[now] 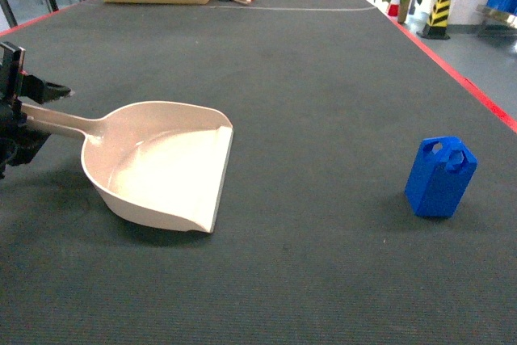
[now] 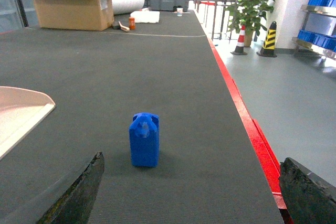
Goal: Place part in tray to right shelf
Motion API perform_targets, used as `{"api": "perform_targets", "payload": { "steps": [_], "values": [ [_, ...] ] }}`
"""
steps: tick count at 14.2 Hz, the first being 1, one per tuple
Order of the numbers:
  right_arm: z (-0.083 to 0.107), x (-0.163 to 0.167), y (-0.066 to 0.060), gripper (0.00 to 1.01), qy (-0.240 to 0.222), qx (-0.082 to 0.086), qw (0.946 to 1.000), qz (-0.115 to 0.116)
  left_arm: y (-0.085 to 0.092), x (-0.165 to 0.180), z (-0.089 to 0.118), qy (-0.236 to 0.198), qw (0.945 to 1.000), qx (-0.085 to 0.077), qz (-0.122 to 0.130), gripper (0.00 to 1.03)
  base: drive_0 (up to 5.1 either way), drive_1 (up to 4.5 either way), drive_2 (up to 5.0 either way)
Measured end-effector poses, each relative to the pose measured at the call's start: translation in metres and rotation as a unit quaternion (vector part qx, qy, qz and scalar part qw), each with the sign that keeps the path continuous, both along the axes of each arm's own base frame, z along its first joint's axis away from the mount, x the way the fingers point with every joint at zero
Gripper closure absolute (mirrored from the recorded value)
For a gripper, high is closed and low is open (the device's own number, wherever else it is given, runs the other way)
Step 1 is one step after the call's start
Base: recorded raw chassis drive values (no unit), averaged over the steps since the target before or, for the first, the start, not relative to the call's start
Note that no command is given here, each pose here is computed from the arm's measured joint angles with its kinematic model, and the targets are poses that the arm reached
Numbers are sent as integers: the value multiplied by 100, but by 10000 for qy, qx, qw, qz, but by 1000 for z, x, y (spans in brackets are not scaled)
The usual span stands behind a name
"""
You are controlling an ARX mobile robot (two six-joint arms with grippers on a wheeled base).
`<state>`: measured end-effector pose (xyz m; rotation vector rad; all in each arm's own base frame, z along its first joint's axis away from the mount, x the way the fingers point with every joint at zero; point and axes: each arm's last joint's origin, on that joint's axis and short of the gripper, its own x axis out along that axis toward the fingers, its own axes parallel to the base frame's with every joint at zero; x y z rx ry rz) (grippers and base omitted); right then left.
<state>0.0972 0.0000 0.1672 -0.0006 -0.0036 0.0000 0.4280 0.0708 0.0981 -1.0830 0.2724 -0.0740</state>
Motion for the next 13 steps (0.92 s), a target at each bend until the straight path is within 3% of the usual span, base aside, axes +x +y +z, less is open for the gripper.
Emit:
{"api": "perform_targets", "payload": {
  "steps": [1, 2, 3, 5, 8, 11, 13],
  "values": [
    [0, 0, 0, 3, 0, 0, 10000, 0, -4, -4, 2, -161, 9998, -28, -134, 67, 0, 0, 0],
    [0, 0, 0, 3, 0, 0, 10000, 0, -11, -11, 6, -228, 9994, -167, -201, 83, 0, 0, 0],
    [0, 0, 0, 3, 0, 0, 10000, 0, -17, -17, 15, -401, 9985, -253, -281, 88, 0, 0, 0],
    [0, 0, 0, 3, -2, 0, 10000, 0, -42, -38, 38, -797, 9940, -344, -662, 89, 0, 0, 0],
    [0, 0, 0, 3, -2, 0, 10000, 0, -84, -64, 66, -1314, 9818, -753, -1149, 89, 0, 0, 0],
    [0, 0, 0, 3, 0, 0, 10000, 0, -130, -79, 84, -1413, 9706, -1230, -1511, 89, 0, 0, 0],
    [0, 0, 0, 3, -2, 0, 10000, 0, -155, -85, 85, -1331, 9649, -1440, -1749, 89, 0, 0, 0]
  ]
}}
